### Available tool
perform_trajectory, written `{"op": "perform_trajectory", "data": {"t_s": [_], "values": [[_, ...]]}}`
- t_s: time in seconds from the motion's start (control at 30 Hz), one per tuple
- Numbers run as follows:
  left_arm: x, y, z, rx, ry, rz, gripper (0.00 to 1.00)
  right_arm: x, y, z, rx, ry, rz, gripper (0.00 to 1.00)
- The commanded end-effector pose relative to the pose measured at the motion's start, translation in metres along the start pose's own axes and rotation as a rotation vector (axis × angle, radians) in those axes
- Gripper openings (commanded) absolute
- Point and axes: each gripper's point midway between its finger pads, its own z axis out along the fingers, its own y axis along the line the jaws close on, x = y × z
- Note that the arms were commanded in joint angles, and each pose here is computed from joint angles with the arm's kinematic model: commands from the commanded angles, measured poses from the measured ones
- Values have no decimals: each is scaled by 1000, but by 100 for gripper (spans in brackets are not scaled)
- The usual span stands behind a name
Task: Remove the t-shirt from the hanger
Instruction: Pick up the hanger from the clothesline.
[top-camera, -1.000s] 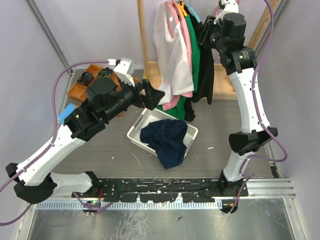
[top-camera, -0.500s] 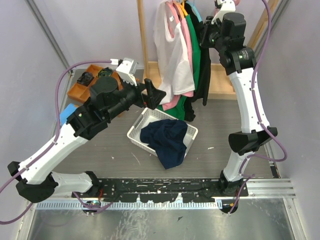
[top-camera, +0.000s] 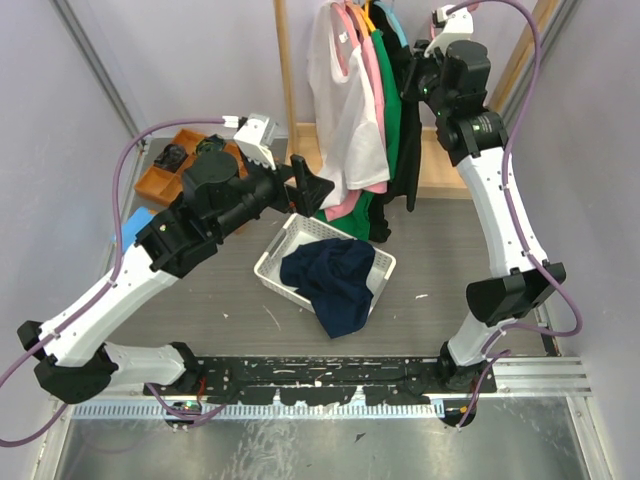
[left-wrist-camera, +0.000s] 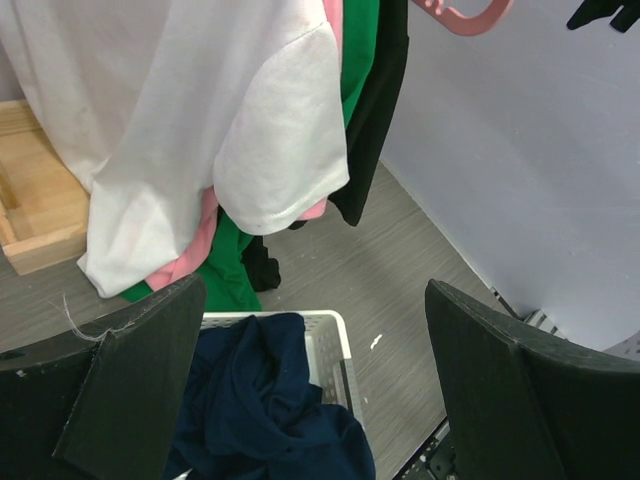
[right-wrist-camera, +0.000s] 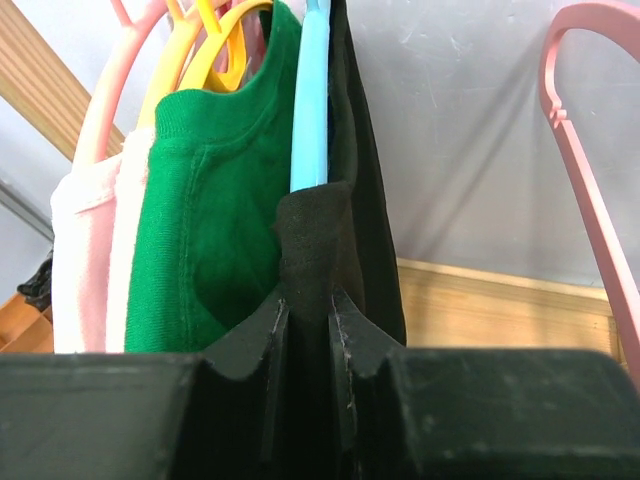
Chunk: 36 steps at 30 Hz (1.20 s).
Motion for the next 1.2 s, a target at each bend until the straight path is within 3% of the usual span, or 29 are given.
{"op": "perform_trajectory", "data": {"t_s": [0.0,0.53,0.9,1.17], "values": [[-25,-11,-3,41,-69,-19,98,-111,6,-37,0,-374,9,1],[-31,-13,-5,51,-86,-18,98,-145,4,-76,25,-478,-13,1],[-58,-18,-2,52,-142,7,98,-120,-2,-110,47,-398,-12,1],[-72,-23,26,54,-194,19,98,-89,-8,-155,62,-322,-11,1]]}}
